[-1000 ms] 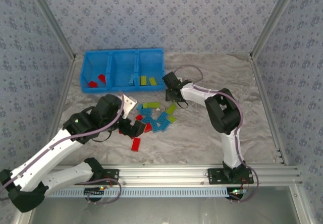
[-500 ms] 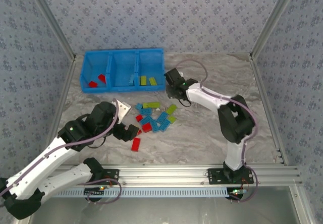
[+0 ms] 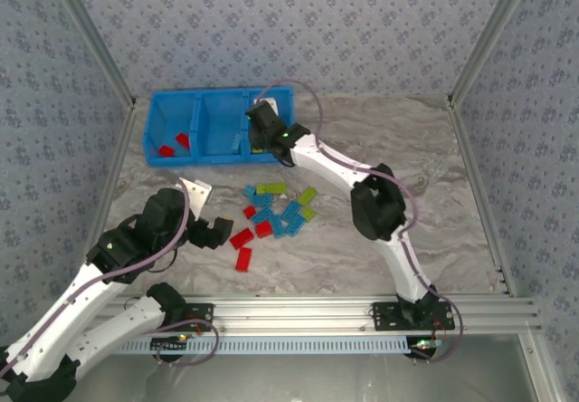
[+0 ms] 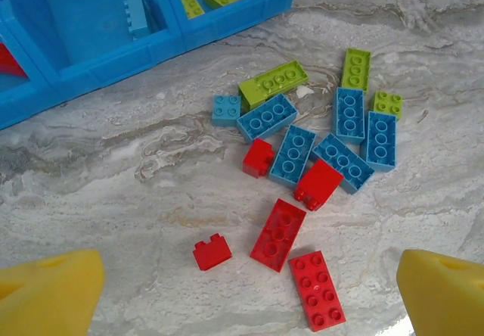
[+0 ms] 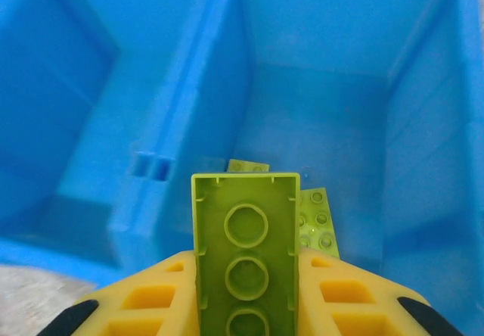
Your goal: Sort the legos into containers by color
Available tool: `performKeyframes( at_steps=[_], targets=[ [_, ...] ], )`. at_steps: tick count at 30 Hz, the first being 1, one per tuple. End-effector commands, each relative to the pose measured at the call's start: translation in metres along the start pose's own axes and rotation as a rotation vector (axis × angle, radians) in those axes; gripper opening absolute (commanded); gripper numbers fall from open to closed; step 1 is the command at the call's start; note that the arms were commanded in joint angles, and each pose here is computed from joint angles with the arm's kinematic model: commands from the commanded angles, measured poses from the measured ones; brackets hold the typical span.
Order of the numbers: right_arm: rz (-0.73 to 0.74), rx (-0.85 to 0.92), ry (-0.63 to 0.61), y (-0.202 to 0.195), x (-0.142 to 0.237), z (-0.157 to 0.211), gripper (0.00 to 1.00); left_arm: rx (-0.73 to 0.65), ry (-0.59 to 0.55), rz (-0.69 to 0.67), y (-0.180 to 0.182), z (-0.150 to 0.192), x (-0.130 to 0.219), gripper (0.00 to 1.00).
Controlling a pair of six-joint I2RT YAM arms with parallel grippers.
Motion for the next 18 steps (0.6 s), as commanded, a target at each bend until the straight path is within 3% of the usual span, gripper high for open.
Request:
performKeyframes(
  at_steps=[1,5,10,14,18],
  targets=[
    [0.034,0.021,0.023,-0.005,-0.016,-0.006,0.35,0.01,-0.002,-0.025,0.003,0.0,-0.002,0.99],
    [0.024,0.04,0.035,-0.004,-0.019,-0.013,0.44,0.014,0.001,-0.04,0.005,0.001,-0.003,0.99],
    [0.006,0.069,0.025,-0.004,0.009,-0.028,0.52,0.013,0.021,-0.053,0.006,0.001,-0.006,0.99],
    [-0.017,0.095,0.035,-0.004,0.053,-0.037,0.51,0.027,0.035,-0.059,0.006,0.0,-0.009,0.99],
    [-0.115,0.135,0.04,-0.001,0.122,-0.031,0.52,0.114,0.033,-0.021,0.001,-0.008,-0.013,0.99]
  ],
)
Point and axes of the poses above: each hand's point on the last joint's axis, 136 mm out from that joint toward the fingers, its own x axis back along the fingers, its own y axis along the line the jaws close on, z = x × y, the point moved 8 cm from there along x, back along the fingers, and after that the axes turned 2 degrees about -x, right-handed, at the moved point
